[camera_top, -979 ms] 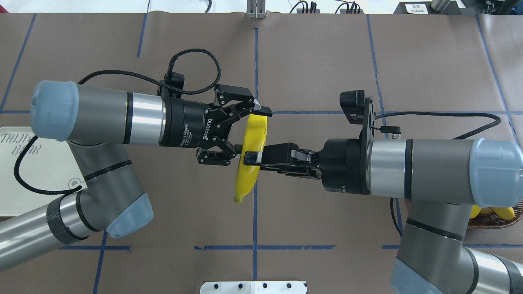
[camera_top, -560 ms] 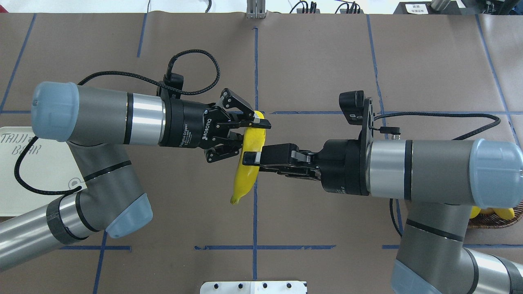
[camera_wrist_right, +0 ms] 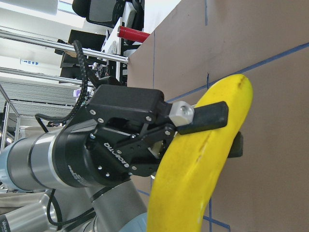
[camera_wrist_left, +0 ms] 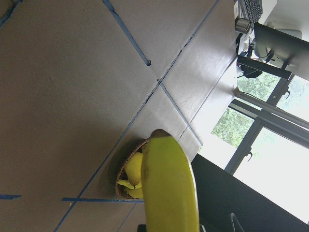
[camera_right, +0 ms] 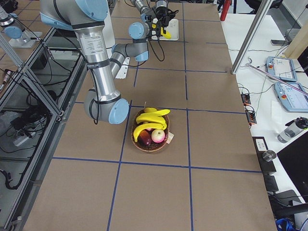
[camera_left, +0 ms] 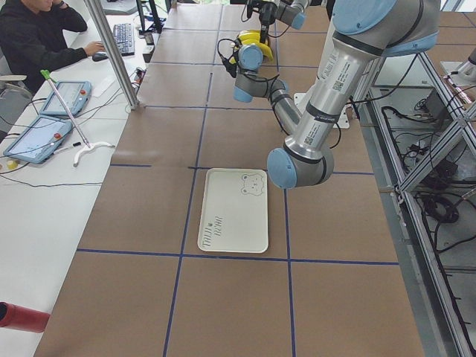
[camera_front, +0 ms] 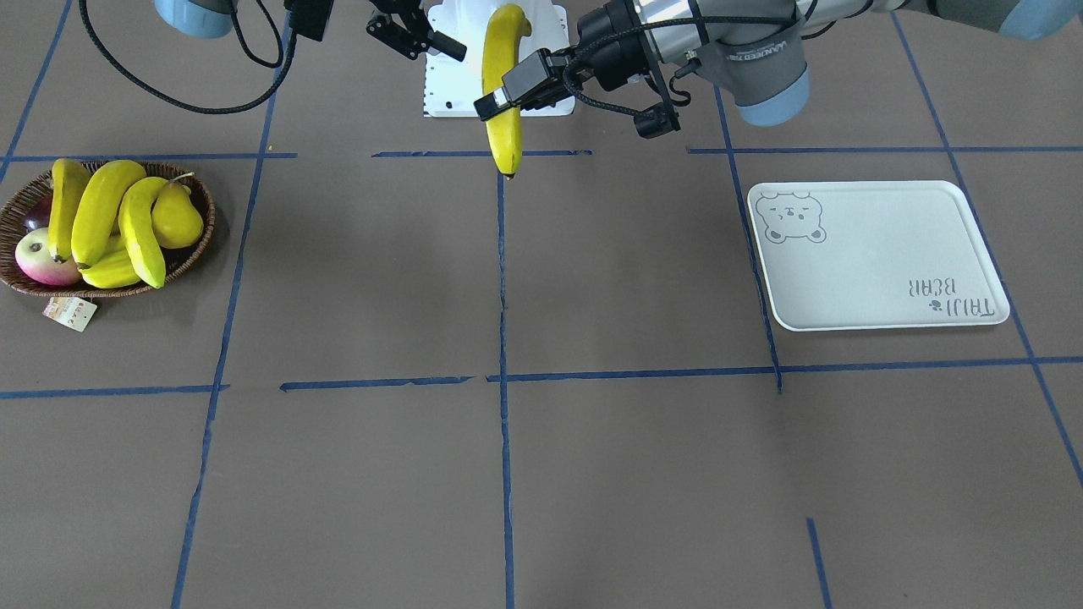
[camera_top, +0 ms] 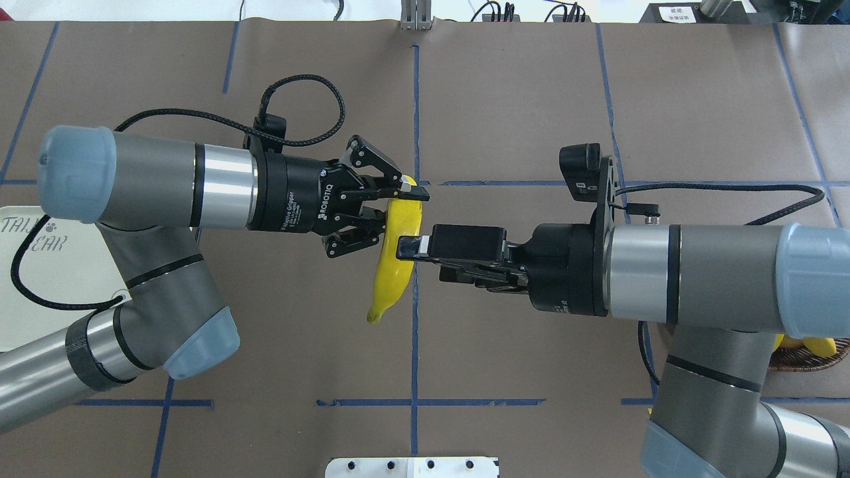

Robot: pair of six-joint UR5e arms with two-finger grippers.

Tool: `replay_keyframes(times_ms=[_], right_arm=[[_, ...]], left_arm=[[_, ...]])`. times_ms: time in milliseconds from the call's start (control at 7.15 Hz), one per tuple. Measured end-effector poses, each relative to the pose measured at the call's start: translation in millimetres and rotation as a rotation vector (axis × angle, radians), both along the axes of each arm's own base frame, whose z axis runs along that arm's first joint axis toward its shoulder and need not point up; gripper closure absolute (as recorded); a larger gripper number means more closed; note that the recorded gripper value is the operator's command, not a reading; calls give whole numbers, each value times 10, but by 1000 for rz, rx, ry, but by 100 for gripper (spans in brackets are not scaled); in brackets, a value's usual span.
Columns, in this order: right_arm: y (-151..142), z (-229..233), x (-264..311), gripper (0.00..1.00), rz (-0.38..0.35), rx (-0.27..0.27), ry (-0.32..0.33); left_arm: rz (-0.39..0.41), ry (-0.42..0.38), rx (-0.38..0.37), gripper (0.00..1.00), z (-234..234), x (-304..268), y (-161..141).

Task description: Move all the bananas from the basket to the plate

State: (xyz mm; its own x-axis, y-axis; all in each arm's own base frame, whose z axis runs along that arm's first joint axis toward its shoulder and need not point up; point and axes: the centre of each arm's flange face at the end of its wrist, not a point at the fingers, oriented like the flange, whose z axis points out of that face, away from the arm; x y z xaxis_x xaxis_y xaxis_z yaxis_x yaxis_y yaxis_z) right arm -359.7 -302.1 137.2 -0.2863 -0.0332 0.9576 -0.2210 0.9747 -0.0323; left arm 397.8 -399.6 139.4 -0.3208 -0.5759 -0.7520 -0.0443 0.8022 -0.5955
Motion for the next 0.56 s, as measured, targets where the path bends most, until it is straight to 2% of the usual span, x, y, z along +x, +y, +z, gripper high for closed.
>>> replay_keyframes(times_ms=[140,280,420,560], right_arm=[[-111,101,67,0,26,-15,38],[-282,239,151,0,65,-42,107],[-459,396,211,0,108,-64,200],[-620,573,270,0,148,-68,304]], left_arm=[[-43,-41,-18,100,211,-160,-172],[-112,-111,1,100,491,-402,-381],[-176,-208,70,100,790,-623,-497],[-224,-349,162,100,1203,-839,-543]])
